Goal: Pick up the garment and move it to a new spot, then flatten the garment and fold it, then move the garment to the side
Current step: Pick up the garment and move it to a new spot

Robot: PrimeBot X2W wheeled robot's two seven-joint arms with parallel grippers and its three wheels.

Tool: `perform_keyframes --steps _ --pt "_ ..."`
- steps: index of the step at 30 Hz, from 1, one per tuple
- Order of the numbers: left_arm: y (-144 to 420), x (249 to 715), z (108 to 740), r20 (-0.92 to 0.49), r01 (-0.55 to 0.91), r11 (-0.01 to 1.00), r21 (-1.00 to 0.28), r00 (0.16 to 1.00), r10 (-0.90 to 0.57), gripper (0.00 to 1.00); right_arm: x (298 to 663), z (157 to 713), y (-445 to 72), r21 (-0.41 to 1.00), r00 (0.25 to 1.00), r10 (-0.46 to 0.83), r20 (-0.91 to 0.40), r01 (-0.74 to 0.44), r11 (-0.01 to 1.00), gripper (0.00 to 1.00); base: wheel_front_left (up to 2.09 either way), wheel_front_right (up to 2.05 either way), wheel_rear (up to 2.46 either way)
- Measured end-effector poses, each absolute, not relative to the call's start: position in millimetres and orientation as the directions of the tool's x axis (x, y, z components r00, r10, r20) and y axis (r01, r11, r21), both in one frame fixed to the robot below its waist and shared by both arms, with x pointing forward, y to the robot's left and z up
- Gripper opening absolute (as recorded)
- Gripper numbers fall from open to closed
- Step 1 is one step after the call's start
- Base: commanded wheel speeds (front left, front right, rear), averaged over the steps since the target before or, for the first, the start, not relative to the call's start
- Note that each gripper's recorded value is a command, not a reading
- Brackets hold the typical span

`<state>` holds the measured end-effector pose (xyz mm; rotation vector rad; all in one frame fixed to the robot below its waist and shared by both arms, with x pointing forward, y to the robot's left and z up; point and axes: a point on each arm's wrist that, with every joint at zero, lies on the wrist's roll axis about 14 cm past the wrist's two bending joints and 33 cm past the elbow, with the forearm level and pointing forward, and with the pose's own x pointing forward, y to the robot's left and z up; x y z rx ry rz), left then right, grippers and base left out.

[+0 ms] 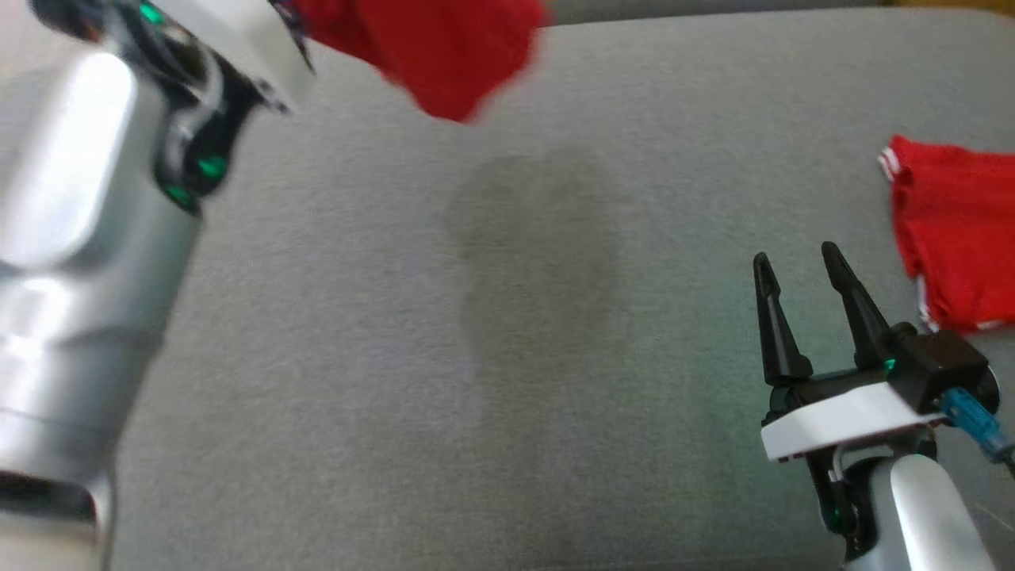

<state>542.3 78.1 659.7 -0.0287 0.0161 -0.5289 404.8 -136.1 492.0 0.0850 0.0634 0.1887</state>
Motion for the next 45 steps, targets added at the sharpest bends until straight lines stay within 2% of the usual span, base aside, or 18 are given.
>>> perform_keyframes --steps 4,8,13,14,15,16,17,30,34,40,45 --pt "52.4 534.9 590.1 -0.117 0.530 0.837 -0.134 0.830 -0.545 0.00 402.5 480.1 -146.5 0.093 0.983 0.160 -0.086 -0.152 0.984 1.00 0.00 0.00 0.00" --pt "55.5 509.6 476.3 -0.324 0.432 0.865 -0.257 0.804 -0.498 0.00 399.3 466.8 -152.0 0.110 0.983 0.142 -0.118 -0.129 0.985 1.00 0.00 0.00 0.00" --pt "64.6 469.0 392.1 -0.489 0.376 0.890 -0.258 0.744 -0.456 0.00 395.4 460.7 -164.3 0.105 0.986 0.105 -0.132 -0.092 0.990 1.00 0.00 0.00 0.00" --pt "66.7 467.5 388.8 -0.488 0.369 0.893 -0.256 0.749 -0.449 0.07 394.9 460.2 -166.1 0.104 0.986 0.100 -0.134 -0.086 0.991 1.00 0.00 0.00 0.00" --pt "68.9 467.9 389.0 -0.480 0.364 0.897 -0.252 0.757 -0.443 0.32 394.6 460.2 -167.1 0.103 0.986 0.097 -0.133 -0.083 0.991 1.00 0.00 0.00 0.00" --pt "71.2 469.5 391.6 -0.467 0.357 0.901 -0.248 0.771 -0.434 0.64 394.4 461.1 -168.2 0.103 0.987 0.094 -0.129 -0.080 0.991 1.00 0.00 0.00 0.00" --pt "73.8 471.4 395.5 -0.449 0.347 0.905 -0.246 0.786 -0.424 1.00 394.1 461.6 -169.4 0.103 0.988 0.090 -0.127 -0.077 0.992 1.00 0.00 0.00 0.00" --pt "94.7 456.0 449.9 -0.237 0.307 0.927 -0.217 0.904 -0.355 1.00 389.7 491.0 -156.4 0.088 0.991 0.129 -0.046 -0.124 0.988 1.00 0.00 0.00 0.00" --pt "105.3 436.0 465.6 -0.175 0.280 0.937 -0.210 0.932 -0.318 1.00 380.0 501.8 -153.7 0.080 0.990 0.137 -0.022 -0.135 0.988 1.00 0.00 0.00 0.00" --pt "130.7 390.5 466.7 -0.148 0.195 0.955 -0.222 0.962 -0.231 1.00 358.1 501.1 -153.1 0.080 0.990 0.139 -0.032 -0.136 0.987 1.00 0.00 0.00 0.00" --pt "146.5 357.1 465.1 -0.137 0.112 0.961 -0.253 0.979 -0.150 1.00 353.9 507.7 -147.3 0.077 0.988 0.157 -0.011 -0.155 0.985 1.00 0.00 0.00 0.00"
